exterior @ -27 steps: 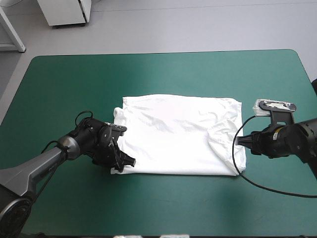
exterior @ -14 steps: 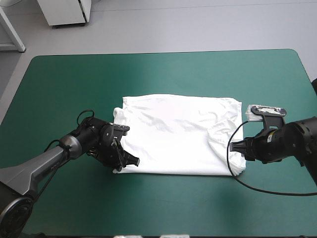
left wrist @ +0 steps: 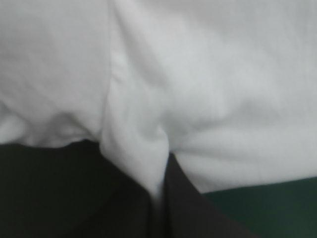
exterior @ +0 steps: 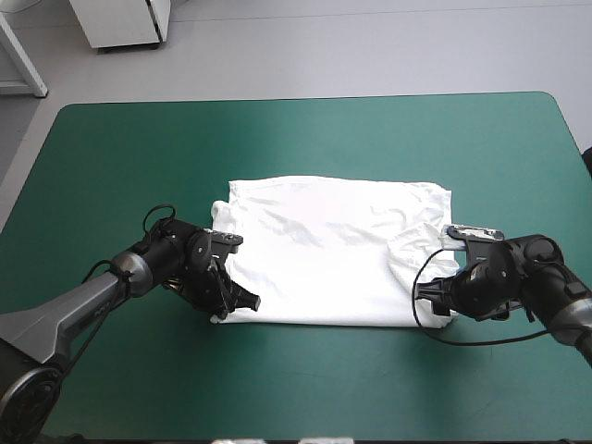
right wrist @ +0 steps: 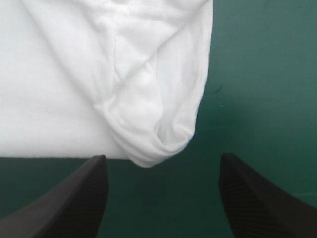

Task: Fold the cloth

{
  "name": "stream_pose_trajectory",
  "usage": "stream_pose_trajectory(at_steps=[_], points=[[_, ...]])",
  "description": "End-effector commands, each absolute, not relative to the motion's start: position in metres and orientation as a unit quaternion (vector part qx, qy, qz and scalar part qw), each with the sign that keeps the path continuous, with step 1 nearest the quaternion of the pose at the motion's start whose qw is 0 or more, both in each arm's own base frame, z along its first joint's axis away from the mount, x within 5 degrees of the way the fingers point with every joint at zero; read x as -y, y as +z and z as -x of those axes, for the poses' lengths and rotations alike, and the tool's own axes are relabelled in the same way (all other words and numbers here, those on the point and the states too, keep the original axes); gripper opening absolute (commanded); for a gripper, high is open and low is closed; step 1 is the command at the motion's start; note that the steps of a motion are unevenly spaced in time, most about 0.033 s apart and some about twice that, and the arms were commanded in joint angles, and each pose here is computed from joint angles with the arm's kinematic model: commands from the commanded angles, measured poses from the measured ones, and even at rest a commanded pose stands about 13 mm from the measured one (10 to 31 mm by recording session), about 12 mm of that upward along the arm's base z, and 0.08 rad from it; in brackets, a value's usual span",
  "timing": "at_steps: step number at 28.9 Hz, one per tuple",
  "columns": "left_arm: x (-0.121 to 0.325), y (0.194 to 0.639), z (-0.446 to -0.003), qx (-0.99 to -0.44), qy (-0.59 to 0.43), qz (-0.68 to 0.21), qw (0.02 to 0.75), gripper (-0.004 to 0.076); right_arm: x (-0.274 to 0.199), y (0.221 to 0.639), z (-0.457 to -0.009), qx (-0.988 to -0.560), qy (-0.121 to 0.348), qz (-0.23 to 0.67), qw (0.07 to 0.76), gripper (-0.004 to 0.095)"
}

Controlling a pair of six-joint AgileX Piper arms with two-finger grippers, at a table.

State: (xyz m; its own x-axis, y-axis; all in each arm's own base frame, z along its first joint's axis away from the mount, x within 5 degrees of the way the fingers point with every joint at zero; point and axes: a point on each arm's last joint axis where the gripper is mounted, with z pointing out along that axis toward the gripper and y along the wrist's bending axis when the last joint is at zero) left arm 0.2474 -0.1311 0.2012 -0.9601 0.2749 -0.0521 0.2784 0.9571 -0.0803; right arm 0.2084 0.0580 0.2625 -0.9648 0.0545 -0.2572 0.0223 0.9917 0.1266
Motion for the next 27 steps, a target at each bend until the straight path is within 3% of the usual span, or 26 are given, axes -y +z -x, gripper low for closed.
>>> stream_pose_trajectory(at_steps=[1,17,20,24,27], points=[[0.131,0.197,-0.250,-0.988,-0.038,-0.145,0.027,-0.0010,-0.061,0.263,-0.220,-0.985,0.068,-0.021,0.156,0.0599],[0.131,0.196,-0.250,-0.988,-0.037,-0.145,0.025,-0.0010,-0.066,0.201,-0.240,-0.996,0.044,-0.042,0.072,0.0531],[0.131,0.196,-0.250,-0.988,-0.037,-0.145,0.025,-0.0010,-0.064,0.195,-0.235,-0.997,0.040,-0.048,0.054,0.0399],[0.131,0.197,-0.249,-0.988,-0.037,-0.146,0.023,-0.0010,-0.064,0.196,-0.231,-0.997,0.038,-0.049,0.039,-0.0025],[0.130,0.210,-0.248,-0.988,-0.036,-0.149,0.030,-0.0010,-0.064,0.215,-0.230,-0.996,0.045,-0.048,0.062,-0.0017]])
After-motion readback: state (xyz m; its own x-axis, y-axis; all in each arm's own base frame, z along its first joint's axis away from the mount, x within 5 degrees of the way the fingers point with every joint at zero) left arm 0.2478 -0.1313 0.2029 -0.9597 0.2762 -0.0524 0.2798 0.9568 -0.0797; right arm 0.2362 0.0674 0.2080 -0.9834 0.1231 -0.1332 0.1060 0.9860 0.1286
